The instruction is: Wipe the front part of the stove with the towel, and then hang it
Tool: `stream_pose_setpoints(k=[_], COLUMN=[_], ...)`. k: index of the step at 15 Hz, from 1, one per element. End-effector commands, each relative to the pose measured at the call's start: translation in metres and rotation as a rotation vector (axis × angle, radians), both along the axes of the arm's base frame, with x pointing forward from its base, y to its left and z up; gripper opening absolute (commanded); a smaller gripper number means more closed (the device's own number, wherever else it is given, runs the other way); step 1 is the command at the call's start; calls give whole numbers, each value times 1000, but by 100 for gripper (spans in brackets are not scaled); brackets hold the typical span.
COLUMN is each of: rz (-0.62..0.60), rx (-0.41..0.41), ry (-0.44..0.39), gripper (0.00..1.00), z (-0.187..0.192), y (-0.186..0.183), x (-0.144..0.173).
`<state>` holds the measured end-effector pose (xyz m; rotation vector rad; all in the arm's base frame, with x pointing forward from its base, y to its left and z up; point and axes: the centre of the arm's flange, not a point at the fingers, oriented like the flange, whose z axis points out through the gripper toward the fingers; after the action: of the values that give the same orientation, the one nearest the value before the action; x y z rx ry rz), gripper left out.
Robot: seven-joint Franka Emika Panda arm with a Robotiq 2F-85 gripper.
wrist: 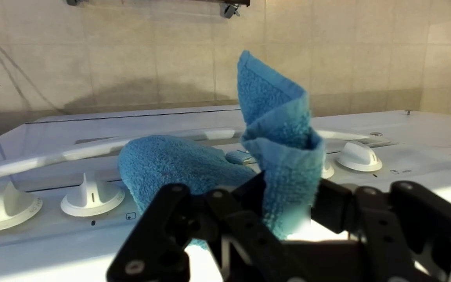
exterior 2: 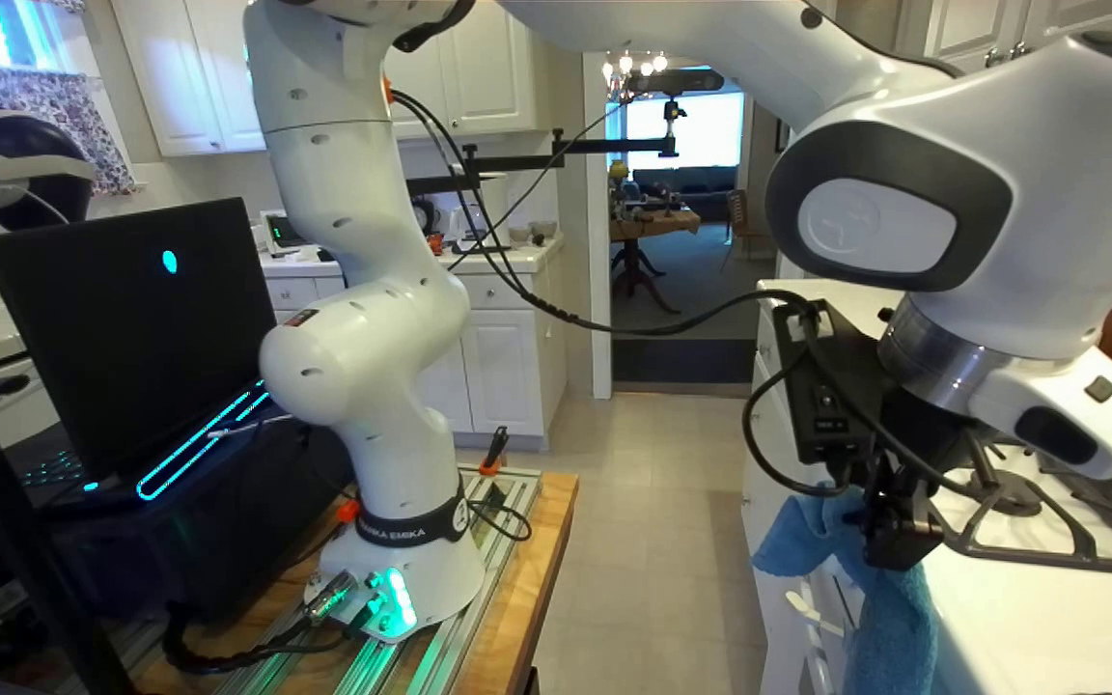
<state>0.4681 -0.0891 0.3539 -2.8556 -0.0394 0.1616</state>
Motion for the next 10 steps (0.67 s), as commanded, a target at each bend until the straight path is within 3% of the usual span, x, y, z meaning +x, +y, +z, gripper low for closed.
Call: stream_pose_setpoints(k=[1,10], rz=[20,72], rx=[16,21], ry=[-38,-66], gripper=[3,3], z=[-11,-22], y=[-5,4], x=[5,14])
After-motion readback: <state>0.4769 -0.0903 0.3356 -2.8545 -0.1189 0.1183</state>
